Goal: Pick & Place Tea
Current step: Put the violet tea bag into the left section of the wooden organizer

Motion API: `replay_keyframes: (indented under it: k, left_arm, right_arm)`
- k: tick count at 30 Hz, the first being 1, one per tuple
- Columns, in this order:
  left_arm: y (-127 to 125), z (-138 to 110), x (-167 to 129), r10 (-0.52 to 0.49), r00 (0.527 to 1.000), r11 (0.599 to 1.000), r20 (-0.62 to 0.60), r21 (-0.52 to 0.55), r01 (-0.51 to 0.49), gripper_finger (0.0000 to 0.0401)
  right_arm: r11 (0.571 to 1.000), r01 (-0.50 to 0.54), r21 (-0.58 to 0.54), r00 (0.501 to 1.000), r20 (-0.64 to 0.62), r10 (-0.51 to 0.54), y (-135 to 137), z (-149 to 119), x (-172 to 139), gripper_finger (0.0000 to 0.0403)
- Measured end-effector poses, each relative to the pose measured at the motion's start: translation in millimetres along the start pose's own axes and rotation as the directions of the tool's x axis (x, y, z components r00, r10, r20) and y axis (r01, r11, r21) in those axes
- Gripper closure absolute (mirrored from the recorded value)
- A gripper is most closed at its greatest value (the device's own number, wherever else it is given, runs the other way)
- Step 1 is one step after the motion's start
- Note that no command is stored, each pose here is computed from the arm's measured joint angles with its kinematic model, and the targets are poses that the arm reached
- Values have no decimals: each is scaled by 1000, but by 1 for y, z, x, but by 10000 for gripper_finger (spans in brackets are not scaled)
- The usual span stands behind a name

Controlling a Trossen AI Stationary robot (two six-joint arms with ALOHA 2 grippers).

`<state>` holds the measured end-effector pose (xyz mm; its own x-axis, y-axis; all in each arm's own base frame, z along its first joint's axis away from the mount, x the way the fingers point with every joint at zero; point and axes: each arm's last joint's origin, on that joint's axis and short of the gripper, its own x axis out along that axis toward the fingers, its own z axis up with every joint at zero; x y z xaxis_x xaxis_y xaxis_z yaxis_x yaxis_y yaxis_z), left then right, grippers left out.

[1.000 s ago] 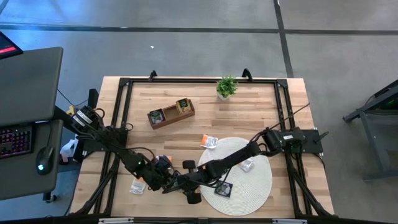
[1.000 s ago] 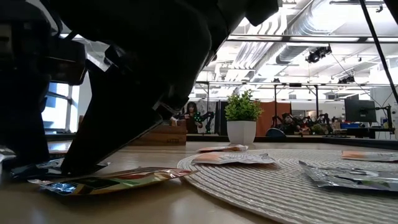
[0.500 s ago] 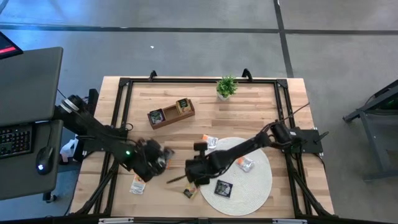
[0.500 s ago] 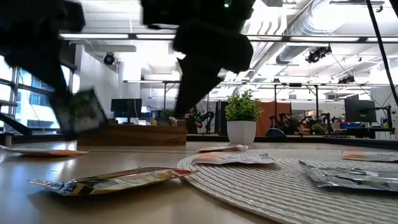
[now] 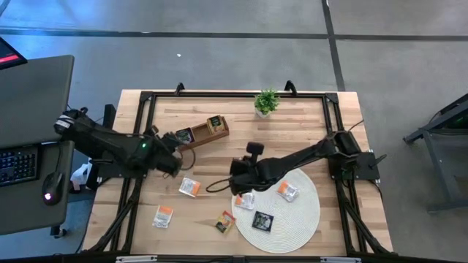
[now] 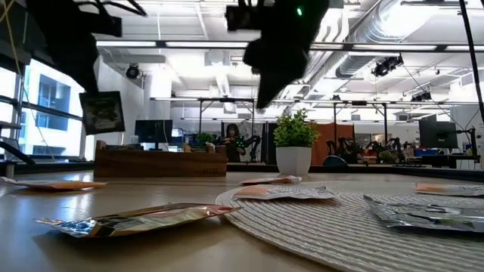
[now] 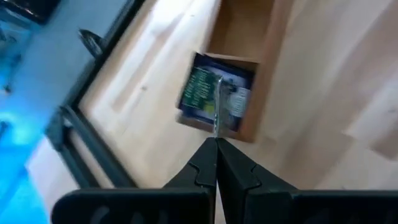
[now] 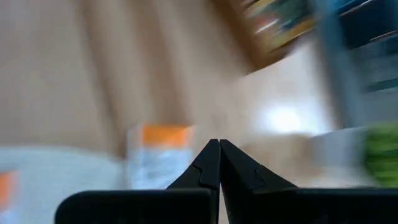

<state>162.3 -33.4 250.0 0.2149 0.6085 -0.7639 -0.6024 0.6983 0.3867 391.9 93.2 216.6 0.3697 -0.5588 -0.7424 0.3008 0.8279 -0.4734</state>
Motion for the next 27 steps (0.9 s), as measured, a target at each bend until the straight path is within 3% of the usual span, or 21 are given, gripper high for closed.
replay_keyframes:
  k: [3,9,15,16,20,23,25,27]
  left_arm:
    - [2,12,11,7,1000,1000,0,-9,-7,401]
    - [3,31,27,-59,998,998,-22,1,59,401]
    - [1,37,43,-83,990,996,-115,26,87,401]
    - [1,38,45,-80,990,996,-121,35,84,401]
    - [-4,41,57,-76,983,993,-165,77,90,401]
    - [-5,41,65,-62,977,994,-202,80,80,399]
    - [-7,43,71,-53,975,995,-215,74,70,395]
    - [-7,44,77,-43,969,996,-243,70,62,385]
  right_arm:
    - [989,-143,42,989,-19,144,-2,-12,13,403]
    - [929,-360,84,932,75,354,-18,-27,20,403]
    - [880,-474,-4,861,207,465,-43,-49,3,403]
    - [863,-504,-21,838,228,495,-45,-54,1,403]
    - [719,-687,-109,659,326,678,-45,-77,-6,403]
    - [625,-762,-168,538,374,756,-42,-95,-4,403]
    - [591,-781,-201,480,412,774,-40,-106,-5,402]
    - [583,-781,-224,447,451,772,-38,-114,-6,402]
